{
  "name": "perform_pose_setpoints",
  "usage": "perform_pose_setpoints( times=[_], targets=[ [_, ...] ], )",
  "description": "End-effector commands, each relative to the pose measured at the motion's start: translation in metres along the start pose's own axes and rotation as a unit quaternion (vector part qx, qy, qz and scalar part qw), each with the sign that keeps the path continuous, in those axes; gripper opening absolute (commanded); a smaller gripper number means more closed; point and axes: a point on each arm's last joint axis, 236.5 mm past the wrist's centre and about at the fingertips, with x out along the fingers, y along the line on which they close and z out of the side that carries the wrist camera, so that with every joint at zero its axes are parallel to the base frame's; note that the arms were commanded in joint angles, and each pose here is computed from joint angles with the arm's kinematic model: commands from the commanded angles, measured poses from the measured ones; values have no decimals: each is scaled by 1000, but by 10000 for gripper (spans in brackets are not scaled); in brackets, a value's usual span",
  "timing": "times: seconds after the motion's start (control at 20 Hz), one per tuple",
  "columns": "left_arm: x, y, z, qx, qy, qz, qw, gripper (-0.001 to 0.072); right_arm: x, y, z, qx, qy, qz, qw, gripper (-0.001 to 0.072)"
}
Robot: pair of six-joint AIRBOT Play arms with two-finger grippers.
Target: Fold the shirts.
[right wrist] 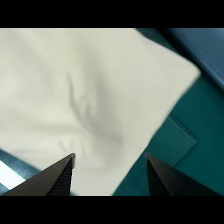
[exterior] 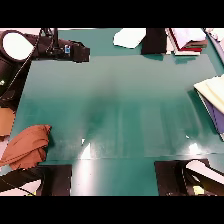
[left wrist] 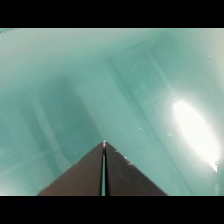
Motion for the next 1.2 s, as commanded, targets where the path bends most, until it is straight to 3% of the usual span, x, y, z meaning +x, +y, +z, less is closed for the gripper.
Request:
perform_pose_setpoints(
  times=[0.0,0.2,0.4,0.6,0.8,0.85,0.9,1.0,1.15],
  targets=[
    [0,0,-1,0,1,0,1000,24,3,-27,-18,37,12,-15,999,535],
    [0,0,-1,0,1,0,1000,24,-27,54,30,28,-64,109,992,534],
    [0,1,2,2,-5,2,1000,24,-98,212,43,-98,-120,263,952,532],
    [0,2,3,3,-7,3,1000,24,-168,355,-23,-251,-142,375,881,531],
    [0,2,5,2,-11,3,1000,24,-214,438,-112,-352,-127,451,810,530],
    [0,2,5,2,-11,3,1000,24,-220,451,-136,-374,-114,463,795,486],
    [0,2,5,2,-11,3,1000,24,-226,460,-158,-394,-104,472,782,381],
    [0,2,5,2,-11,3,1000,24,-235,473,-192,-425,-87,485,760,13],
    [0,2,5,2,-11,3,1000,24,-246,479,-219,-448,-78,496,740,20]
  ],
)
